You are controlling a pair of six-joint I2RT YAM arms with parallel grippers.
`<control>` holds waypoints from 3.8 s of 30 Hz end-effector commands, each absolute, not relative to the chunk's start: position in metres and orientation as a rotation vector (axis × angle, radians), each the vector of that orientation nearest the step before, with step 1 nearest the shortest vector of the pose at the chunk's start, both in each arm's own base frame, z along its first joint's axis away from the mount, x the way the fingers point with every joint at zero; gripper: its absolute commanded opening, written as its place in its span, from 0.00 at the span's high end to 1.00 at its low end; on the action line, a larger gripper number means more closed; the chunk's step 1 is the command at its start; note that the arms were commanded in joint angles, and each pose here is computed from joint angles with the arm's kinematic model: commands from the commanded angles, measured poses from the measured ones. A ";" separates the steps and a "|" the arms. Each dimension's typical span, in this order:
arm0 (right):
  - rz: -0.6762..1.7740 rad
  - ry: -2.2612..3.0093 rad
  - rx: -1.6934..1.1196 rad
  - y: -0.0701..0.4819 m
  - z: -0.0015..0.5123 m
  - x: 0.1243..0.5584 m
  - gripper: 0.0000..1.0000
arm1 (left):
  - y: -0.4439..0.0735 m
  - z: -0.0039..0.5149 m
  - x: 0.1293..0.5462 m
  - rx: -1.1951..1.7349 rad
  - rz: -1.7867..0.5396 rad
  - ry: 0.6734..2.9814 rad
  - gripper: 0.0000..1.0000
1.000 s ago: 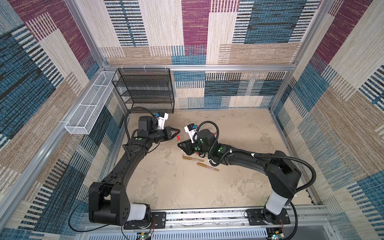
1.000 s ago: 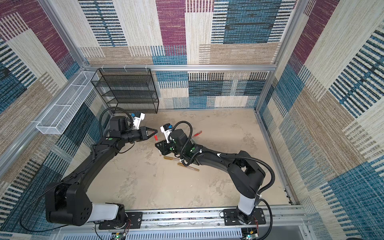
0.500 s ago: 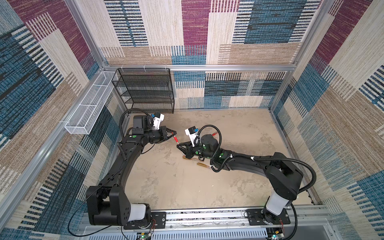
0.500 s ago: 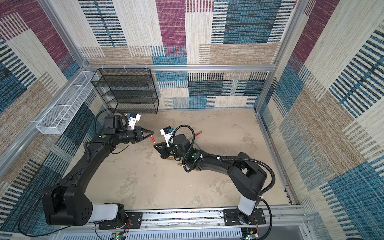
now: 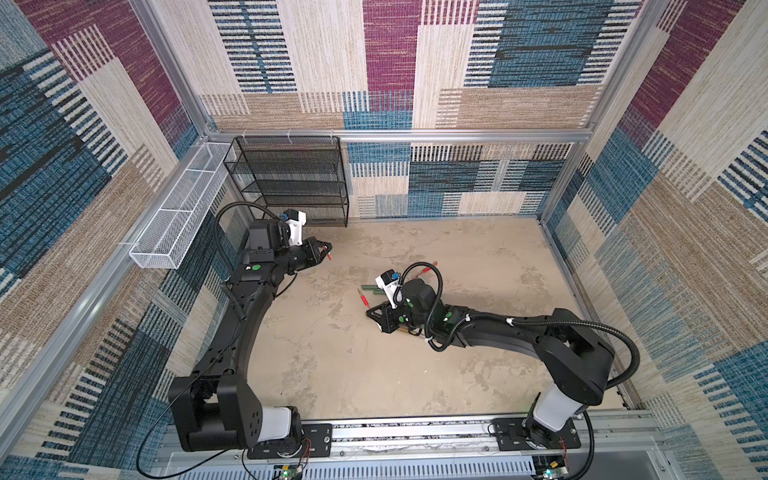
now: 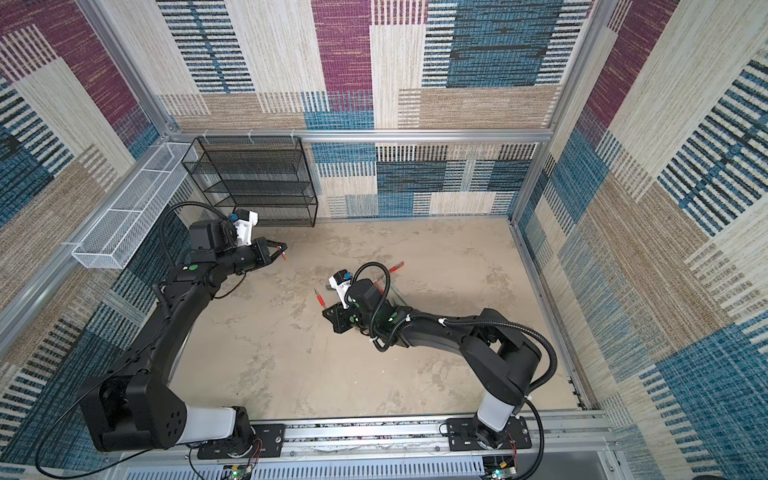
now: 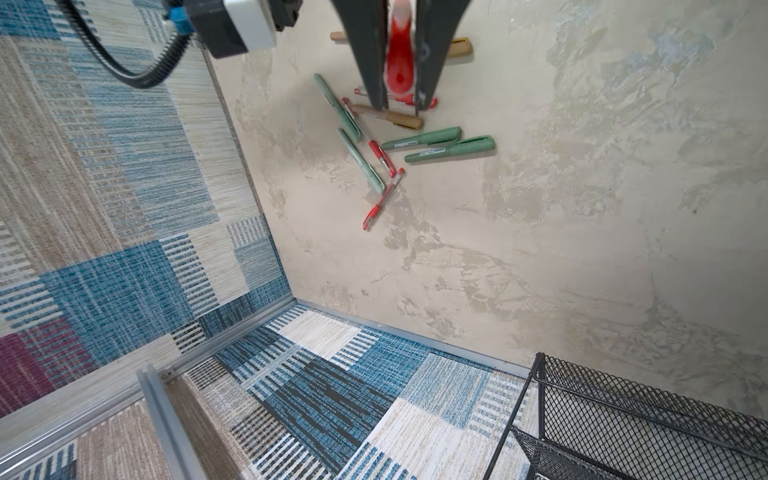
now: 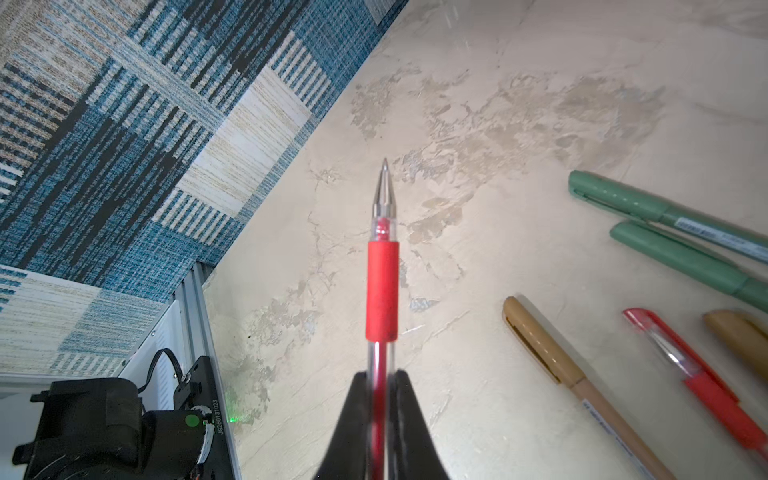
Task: Open the pen caps
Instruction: 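Pull the red cap away with the left gripper while the right holds the pen, then set the red cap on the table with the left gripper and withdraw, then lower the uncapped pen onto the table and open the right gripper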
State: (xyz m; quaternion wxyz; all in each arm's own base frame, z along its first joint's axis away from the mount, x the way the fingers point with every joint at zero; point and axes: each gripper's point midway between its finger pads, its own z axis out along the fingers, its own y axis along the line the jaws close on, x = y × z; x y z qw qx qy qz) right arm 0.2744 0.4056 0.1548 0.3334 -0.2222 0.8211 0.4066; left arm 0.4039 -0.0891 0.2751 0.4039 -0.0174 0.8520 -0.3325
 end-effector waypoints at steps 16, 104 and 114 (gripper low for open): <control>0.693 2.260 -0.238 0.274 0.141 0.296 1.00 | -0.015 0.122 0.450 -0.032 -0.197 2.659 1.00; 0.191 2.620 0.130 0.080 0.022 0.482 0.88 | -0.038 0.239 0.352 0.125 -0.290 2.233 0.01; 0.219 2.553 0.129 0.082 0.062 0.485 0.72 | -0.038 0.240 0.352 0.122 -0.294 2.223 0.01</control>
